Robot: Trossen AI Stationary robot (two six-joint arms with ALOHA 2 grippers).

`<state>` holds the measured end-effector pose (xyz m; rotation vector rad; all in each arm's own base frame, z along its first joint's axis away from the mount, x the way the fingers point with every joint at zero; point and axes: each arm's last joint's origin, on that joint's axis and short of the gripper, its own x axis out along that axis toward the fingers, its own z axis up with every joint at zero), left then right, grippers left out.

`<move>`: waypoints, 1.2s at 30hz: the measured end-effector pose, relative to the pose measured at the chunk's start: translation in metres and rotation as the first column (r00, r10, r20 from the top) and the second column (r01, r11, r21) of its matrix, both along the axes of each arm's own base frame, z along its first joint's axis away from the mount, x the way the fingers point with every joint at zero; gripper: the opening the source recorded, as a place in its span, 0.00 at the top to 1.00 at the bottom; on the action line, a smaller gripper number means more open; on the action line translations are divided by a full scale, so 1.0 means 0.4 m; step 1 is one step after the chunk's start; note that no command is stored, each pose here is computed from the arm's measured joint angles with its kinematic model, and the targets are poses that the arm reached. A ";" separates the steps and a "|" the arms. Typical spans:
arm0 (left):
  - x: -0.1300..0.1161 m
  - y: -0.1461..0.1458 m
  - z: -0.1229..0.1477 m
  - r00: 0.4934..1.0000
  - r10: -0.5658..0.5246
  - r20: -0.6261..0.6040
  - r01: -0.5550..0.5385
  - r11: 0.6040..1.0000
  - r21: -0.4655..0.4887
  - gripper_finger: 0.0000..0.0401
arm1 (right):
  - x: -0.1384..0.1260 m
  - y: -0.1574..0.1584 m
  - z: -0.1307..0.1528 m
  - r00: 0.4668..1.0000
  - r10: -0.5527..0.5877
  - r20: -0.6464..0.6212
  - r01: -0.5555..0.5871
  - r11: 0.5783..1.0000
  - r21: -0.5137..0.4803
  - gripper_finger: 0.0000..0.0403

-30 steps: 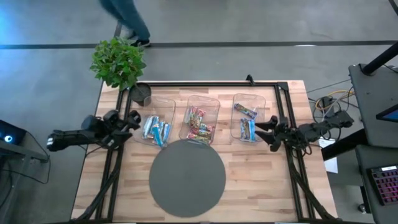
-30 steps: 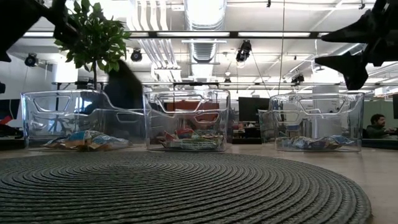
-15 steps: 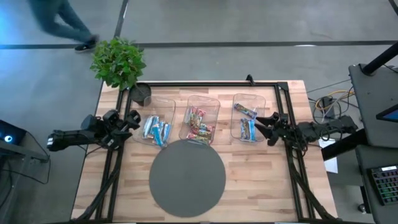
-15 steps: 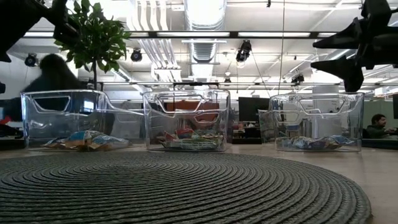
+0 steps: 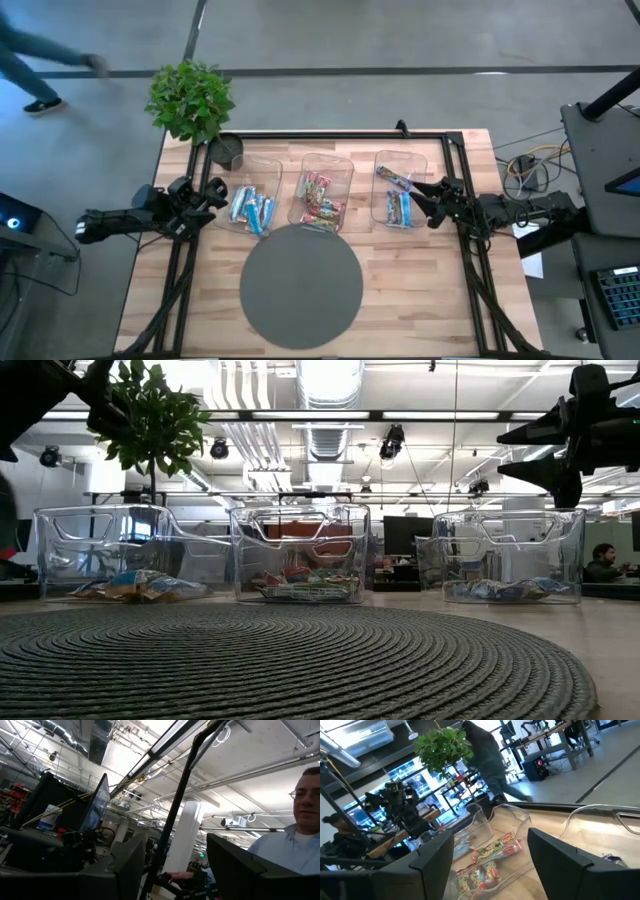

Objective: Pick and place Granola Bars by type
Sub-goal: Return to Home Position

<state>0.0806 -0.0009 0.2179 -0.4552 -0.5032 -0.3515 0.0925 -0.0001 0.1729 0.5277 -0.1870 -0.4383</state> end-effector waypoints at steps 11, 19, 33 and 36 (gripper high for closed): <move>0.000 0.000 0.000 1.000 0.001 0.000 -0.001 1.000 0.000 0.52 | 0.000 0.000 0.000 1.000 0.000 0.000 0.000 1.000 0.000 0.40; 0.004 0.001 -0.003 1.000 0.001 -0.020 -0.001 1.000 -0.002 0.52 | 0.000 0.000 0.000 1.000 0.001 0.000 -0.001 1.000 0.000 0.40; 0.011 0.001 -0.006 0.999 0.001 -0.049 -0.001 1.000 -0.004 0.52 | 0.002 0.001 -0.002 1.000 0.002 -0.009 -0.002 1.000 -0.002 0.40; 0.011 0.001 -0.006 0.999 0.001 -0.049 -0.001 1.000 -0.004 0.52 | 0.003 0.001 -0.003 1.000 0.002 -0.015 -0.002 1.000 -0.003 0.40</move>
